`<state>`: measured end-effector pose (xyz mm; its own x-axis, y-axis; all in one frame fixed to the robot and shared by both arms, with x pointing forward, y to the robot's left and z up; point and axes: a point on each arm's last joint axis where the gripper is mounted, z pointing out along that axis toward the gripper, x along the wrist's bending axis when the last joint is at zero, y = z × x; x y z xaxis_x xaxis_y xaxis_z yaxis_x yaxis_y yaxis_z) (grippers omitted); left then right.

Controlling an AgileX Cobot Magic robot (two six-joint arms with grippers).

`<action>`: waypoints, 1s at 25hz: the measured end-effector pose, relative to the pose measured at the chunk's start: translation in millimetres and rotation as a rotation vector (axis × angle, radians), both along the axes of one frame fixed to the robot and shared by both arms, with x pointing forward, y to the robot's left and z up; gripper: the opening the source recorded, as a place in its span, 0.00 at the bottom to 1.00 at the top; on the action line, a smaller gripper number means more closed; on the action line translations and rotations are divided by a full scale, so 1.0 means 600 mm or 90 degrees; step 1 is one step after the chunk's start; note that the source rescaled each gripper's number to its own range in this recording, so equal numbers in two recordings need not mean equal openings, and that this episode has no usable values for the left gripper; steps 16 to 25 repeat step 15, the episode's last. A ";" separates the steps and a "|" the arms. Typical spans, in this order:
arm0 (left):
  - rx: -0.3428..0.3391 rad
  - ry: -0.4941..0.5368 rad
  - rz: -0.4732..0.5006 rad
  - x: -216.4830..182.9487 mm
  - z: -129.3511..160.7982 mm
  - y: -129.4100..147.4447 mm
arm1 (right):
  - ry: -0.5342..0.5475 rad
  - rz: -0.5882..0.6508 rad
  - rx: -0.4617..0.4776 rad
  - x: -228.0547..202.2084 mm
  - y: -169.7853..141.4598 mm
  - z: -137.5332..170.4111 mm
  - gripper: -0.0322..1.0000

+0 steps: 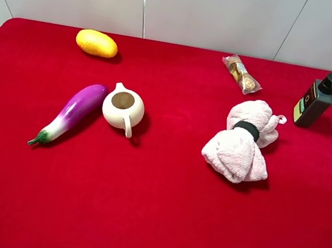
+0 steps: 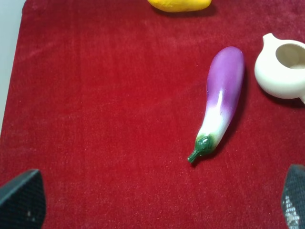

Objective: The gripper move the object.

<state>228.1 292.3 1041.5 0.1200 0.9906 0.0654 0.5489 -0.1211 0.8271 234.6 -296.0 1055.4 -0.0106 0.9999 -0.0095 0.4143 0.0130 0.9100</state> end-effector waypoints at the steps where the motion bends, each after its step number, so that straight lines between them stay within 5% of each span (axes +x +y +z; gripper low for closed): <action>1: 0.000 0.000 0.000 0.000 0.000 0.000 | -0.001 0.000 0.000 0.000 0.000 0.000 1.00; 25: 0.000 0.000 0.000 0.000 0.000 0.000 | -0.001 0.000 0.000 0.000 0.000 0.000 1.00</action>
